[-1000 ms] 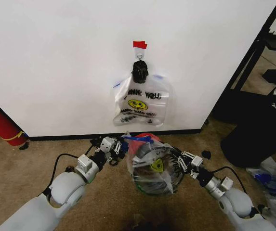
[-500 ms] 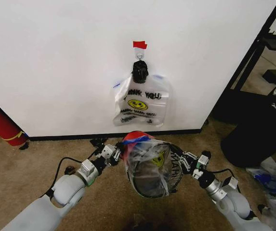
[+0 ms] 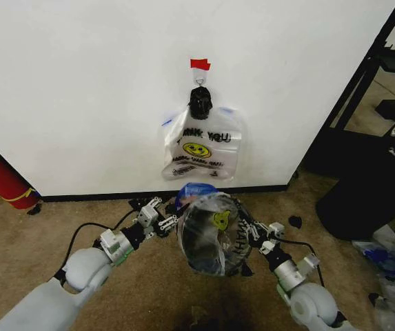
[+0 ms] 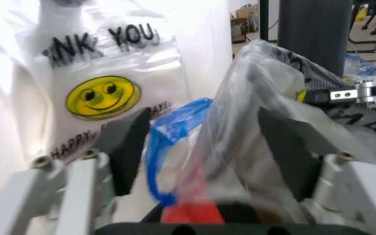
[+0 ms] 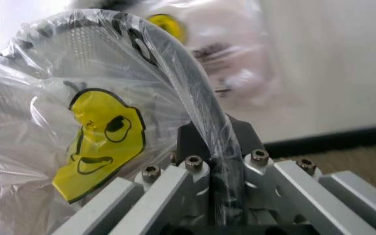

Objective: Pick up the garbage bag from the wall and place it over the trash bin.

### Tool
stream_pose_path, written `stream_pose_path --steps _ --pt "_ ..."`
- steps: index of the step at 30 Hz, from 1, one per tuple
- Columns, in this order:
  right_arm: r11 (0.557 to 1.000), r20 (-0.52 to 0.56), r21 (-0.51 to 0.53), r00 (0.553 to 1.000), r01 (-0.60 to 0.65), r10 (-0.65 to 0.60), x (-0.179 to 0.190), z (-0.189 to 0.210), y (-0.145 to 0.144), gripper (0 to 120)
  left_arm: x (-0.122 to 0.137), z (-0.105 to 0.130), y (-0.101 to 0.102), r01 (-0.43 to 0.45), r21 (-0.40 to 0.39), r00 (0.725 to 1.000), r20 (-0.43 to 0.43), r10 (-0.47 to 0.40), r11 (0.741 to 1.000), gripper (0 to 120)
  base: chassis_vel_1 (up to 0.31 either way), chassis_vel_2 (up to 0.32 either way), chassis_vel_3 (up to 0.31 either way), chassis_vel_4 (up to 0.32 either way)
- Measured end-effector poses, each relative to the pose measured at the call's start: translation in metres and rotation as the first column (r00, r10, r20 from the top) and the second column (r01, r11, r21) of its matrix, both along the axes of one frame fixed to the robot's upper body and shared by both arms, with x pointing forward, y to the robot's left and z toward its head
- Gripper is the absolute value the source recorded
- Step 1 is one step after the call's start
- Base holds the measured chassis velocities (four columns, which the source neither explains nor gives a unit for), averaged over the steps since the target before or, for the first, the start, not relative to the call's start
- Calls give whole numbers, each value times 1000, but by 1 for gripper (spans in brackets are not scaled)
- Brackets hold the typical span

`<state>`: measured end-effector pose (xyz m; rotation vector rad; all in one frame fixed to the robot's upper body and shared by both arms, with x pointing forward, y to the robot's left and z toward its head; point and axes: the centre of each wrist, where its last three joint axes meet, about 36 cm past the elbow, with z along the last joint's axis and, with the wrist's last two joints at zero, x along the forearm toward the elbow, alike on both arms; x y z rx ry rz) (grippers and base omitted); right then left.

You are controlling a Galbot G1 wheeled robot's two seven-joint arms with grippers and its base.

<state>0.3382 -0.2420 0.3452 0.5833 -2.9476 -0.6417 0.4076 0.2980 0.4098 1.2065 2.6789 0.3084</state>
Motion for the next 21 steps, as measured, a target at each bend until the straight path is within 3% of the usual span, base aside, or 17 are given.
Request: stream_pose_path --steps 5,7,9,12,15,19,21 --pt "993 -76 56 992 104 -100 -2 11 19 0 -4 7 -3 -110 -65 993 40 113 992 89 0 0 0 0" --pt "988 -84 71 988 135 -129 -3 13 28 0 -20 19 -24 -202 -145 978 20 208 969 95 0 0 0 0" --pt "985 -70 76 986 157 -151 -3 14 38 0 -41 28 -47 -237 -192 971 -48 232 952 100 0 0 0 0" --pt "984 -21 55 986 168 -167 -2 16 50 0 -73 39 -75 -216 -227 972 -137 189 950 98 0 0 0 0" --pt "984 36 22 984 175 -175 0 18 59 0 -90 44 -90 -193 -266 971 -191 145 944 93 0 0 0 0" --pt "981 106 -33 977 189 -185 2 16 66 0 -108 46 -104 -164 -324 960 -271 75 932 77 0 0 0 0" --pt "981 113 -40 976 192 -186 2 15 67 0 -109 46 -105 -162 -329 958 -280 68 930 75 0 0 0 0"
